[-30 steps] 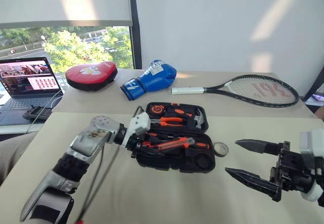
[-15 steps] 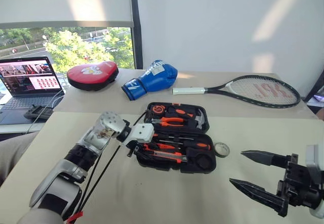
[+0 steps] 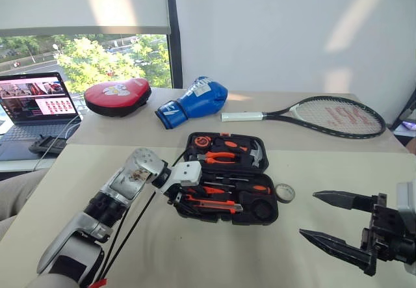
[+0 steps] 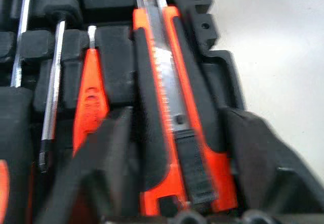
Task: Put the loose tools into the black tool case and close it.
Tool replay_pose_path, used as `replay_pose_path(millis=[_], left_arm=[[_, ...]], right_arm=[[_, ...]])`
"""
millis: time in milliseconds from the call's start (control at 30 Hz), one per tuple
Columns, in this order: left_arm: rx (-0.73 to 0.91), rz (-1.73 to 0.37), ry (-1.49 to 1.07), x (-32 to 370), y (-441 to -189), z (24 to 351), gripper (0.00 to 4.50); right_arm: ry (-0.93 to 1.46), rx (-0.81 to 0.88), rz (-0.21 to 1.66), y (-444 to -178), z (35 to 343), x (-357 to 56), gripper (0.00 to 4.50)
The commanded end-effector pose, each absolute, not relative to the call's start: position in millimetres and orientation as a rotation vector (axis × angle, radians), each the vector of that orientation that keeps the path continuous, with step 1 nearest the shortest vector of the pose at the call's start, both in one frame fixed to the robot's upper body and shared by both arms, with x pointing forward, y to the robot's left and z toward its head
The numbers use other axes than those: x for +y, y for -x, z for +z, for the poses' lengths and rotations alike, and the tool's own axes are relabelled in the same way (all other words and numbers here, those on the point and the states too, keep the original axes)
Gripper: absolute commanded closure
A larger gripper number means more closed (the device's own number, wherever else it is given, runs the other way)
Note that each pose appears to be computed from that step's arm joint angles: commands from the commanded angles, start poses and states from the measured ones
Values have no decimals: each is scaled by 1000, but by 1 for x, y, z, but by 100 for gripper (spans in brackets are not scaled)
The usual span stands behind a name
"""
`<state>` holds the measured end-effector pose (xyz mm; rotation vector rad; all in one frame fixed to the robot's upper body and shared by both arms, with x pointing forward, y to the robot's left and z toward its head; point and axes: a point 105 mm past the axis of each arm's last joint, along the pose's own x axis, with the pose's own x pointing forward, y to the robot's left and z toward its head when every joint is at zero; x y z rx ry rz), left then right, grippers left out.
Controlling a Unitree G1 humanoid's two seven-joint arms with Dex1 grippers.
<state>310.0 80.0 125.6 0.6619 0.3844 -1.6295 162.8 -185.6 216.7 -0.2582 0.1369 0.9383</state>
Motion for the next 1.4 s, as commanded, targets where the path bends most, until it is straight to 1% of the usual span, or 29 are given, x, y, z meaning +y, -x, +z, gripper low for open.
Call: replay_pose_path(millis=[33, 67, 100, 167, 233, 267, 300, 333, 367, 433, 500, 600, 767, 867, 967, 1067, 1133, 1200, 1267, 1300, 1400], left_arm=[[291, -1585, -569, 79, -310, 148, 11], [258, -1543, -483, 79, -313, 160, 11], [252, -1509, -397, 80, -314, 167, 25], [214, -1458, -269, 80, -314, 177, 78], [176, -1441, -191, 79, -310, 177, 152], [166, -1421, -178, 80, -308, 171, 187], [158, -1398, -162, 82, -305, 164, 240], [156, -1377, -156, 84, -303, 158, 277], [160, -1354, -168, 85, -302, 150, 304], [179, -1347, -194, 88, -295, 137, 389], [224, -1332, -239, 91, -290, 119, 447], [334, -1309, -312, 92, -288, 91, 447], [432, -1374, -433, 79, -282, 64, 447], [464, -1385, -406, 69, -284, 56, 447], [493, -1399, -323, 62, -284, 56, 447], [418, -1441, -218, 54, -287, 75, 447], [295, -1471, -31, 52, -288, 116, 447], [244, -1489, 96, 56, -286, 142, 447], [208, -1444, 177, 67, -291, 165, 447], [197, -1408, 196, 73, -295, 172, 447], [204, -1291, 93, 82, -305, 165, 447]], right_arm=[[284, 108, 936, -162, 222, -186, 0], [285, 107, 933, -162, 222, -186, 0], [285, 106, 931, -162, 222, -187, 0], [284, 104, 928, -163, 221, -187, 0], [282, 101, 928, -164, 221, -186, 0], [281, 99, 928, -164, 222, -186, 0], [281, 97, 930, -164, 222, -185, 0], [280, 97, 931, -164, 222, -185, 0], [281, 97, 931, -164, 223, -185, 0], [283, 99, 933, -164, 223, -186, 0], [287, 101, 936, -164, 225, -186, 0], [291, 104, 940, -164, 226, -186, 0], [299, 110, 946, -164, 228, -183, 0], [300, 117, 959, -165, 227, -179, 0], [300, 138, 960, -167, 223, -176, 0], [291, 138, 956, -170, 221, -172, 0], [281, 132, 963, -171, 221, -171, 0], [275, 127, 968, -172, 221, -170, 0], [268, 121, 974, -173, 220, -170, 0], [265, 118, 977, -173, 220, -170, 0], [261, 115, 979, -176, 219, -170, 0]])
